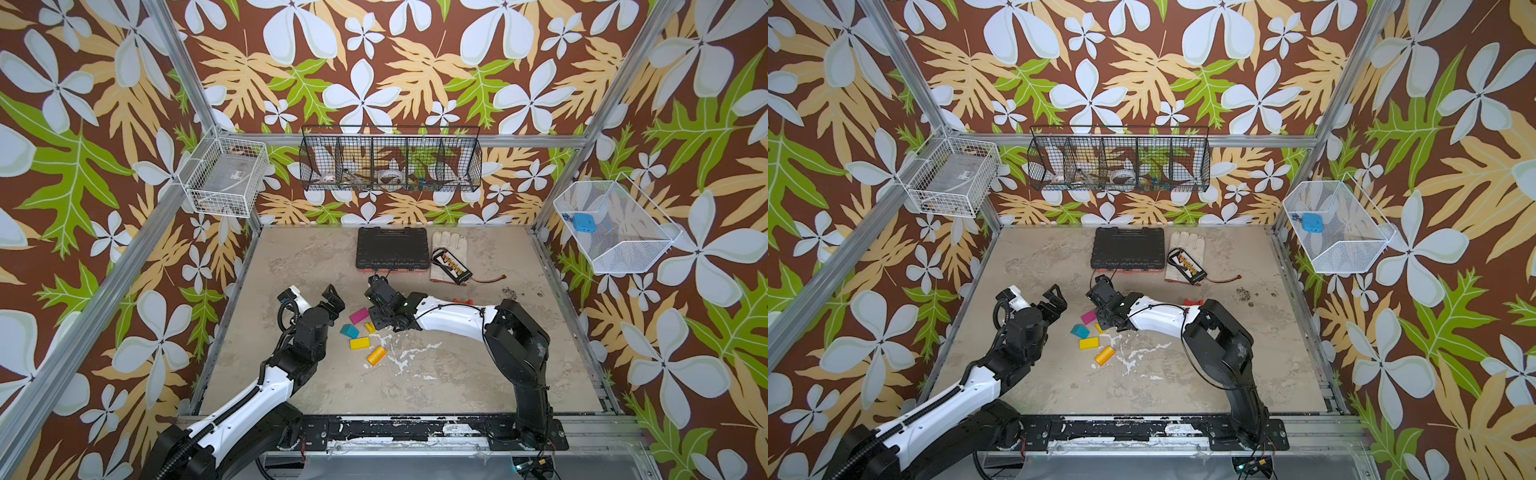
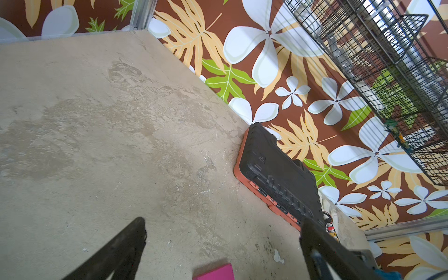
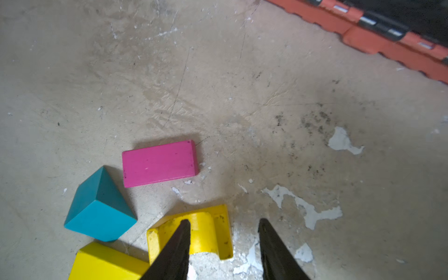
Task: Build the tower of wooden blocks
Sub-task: 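Lower the right gripper onto the yellow arch block and close on it, then carry the yellow arch with the right gripper over the red arch stack, then lower the yellow arch onto the red arch and open the right gripper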
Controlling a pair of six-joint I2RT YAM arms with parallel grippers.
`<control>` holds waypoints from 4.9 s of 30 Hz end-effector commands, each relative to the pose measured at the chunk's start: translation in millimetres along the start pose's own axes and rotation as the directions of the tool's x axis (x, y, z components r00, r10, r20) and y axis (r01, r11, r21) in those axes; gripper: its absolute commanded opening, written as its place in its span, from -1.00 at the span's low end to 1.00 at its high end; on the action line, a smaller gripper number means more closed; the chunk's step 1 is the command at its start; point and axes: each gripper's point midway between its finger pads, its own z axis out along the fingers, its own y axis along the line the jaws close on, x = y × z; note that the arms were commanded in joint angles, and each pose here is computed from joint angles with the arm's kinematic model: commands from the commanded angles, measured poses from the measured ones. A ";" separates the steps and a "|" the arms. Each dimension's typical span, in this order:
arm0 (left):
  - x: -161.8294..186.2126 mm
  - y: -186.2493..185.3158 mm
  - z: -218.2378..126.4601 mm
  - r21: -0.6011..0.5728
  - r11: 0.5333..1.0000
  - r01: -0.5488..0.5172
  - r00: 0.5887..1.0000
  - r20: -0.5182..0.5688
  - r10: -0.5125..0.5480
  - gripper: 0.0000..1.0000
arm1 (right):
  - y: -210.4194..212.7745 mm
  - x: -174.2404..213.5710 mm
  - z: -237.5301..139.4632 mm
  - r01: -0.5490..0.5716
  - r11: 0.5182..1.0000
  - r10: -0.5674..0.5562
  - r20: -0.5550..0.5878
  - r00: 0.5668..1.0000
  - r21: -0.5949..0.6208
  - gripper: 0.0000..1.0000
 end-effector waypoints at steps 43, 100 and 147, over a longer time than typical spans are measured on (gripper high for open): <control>-0.8 -0.2 2.2 0.000 1.000 0.002 1.000 0.013 -0.002 0.99 | -69.3 30.4 -94.2 -0.163 0.982 0.158 0.057 0.986 0.099 -1.00; 27.9 -54.1 8.7 0.213 0.973 -0.089 0.979 -0.163 0.126 0.99 | -218.0 56.5 -113.2 -0.470 0.863 0.451 0.140 0.882 0.184 -1.00; 34.2 -57.2 12.0 0.220 0.970 -0.101 0.972 -0.188 0.144 1.00 | -251.0 107.8 -107.8 -0.554 0.800 0.543 0.115 0.832 0.230 -1.00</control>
